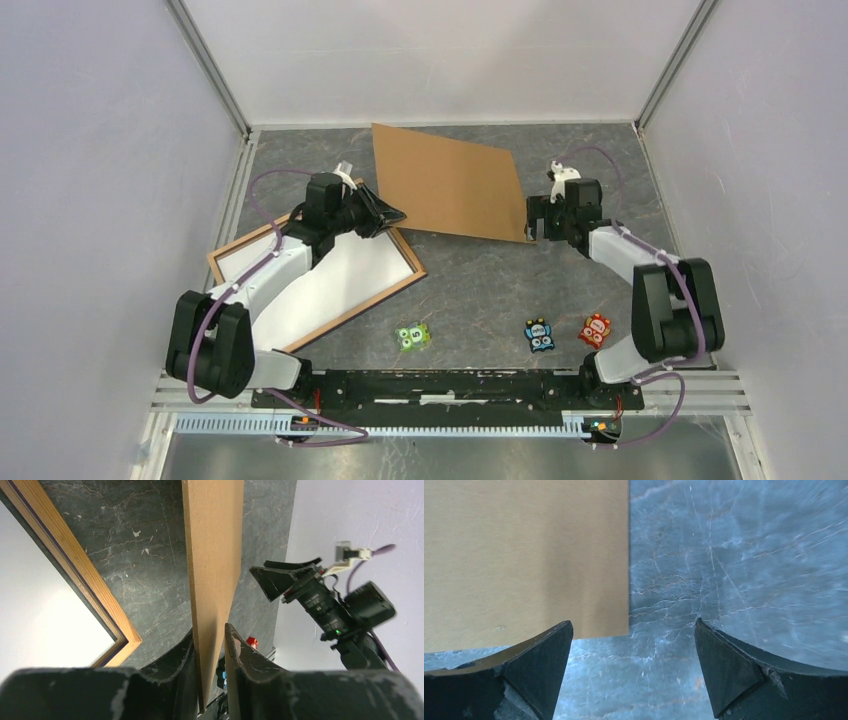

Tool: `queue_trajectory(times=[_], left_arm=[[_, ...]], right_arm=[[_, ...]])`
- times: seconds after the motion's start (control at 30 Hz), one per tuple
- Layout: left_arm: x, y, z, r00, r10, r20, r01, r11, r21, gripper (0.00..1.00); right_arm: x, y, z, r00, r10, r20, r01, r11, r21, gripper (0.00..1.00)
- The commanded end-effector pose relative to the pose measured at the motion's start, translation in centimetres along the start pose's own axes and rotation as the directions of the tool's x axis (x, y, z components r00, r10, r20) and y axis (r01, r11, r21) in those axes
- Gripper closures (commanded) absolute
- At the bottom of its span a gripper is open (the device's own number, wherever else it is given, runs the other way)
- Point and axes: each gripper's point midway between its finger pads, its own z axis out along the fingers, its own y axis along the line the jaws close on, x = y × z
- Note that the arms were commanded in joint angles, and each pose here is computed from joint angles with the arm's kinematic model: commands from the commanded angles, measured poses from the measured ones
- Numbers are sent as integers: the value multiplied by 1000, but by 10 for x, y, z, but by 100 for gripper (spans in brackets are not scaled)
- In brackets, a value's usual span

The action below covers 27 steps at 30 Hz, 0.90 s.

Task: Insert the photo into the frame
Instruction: Turn over the photo frame item at the center of the board.

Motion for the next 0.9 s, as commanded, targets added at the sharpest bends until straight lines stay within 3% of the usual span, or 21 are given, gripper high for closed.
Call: queue_trajectory(times=[0.0, 0.1, 0.23, 0.43, 0.67, 0.87], left_arm=[[-6, -36, -19, 996, 86, 9, -86, 991, 101, 71], [-6, -44, -27, 996, 91, 13, -92, 988, 125, 69], [-1, -50, -35, 995, 97, 1, -96, 985, 141, 68], [1, -55, -47, 993, 118, 6, -118, 982, 150, 68], [1, -63, -54, 992, 123, 19, -124, 977, 172, 68], [0, -71, -54, 992, 127, 9, -127, 972, 196, 69]], right_arm=[[-58, 19, -55, 960, -244, 134, 207, 947, 244, 2], [-58, 83, -74, 876, -424, 231, 387, 902, 191, 2], [-47, 166, -106, 692, -612, 383, 590, 785, 190, 2], [-47, 211, -116, 494, -770, 404, 708, 626, 328, 3], [-50, 238, -98, 397, -824, 404, 732, 550, 403, 12], [-70, 234, -100, 385, -833, 397, 618, 553, 559, 19]])
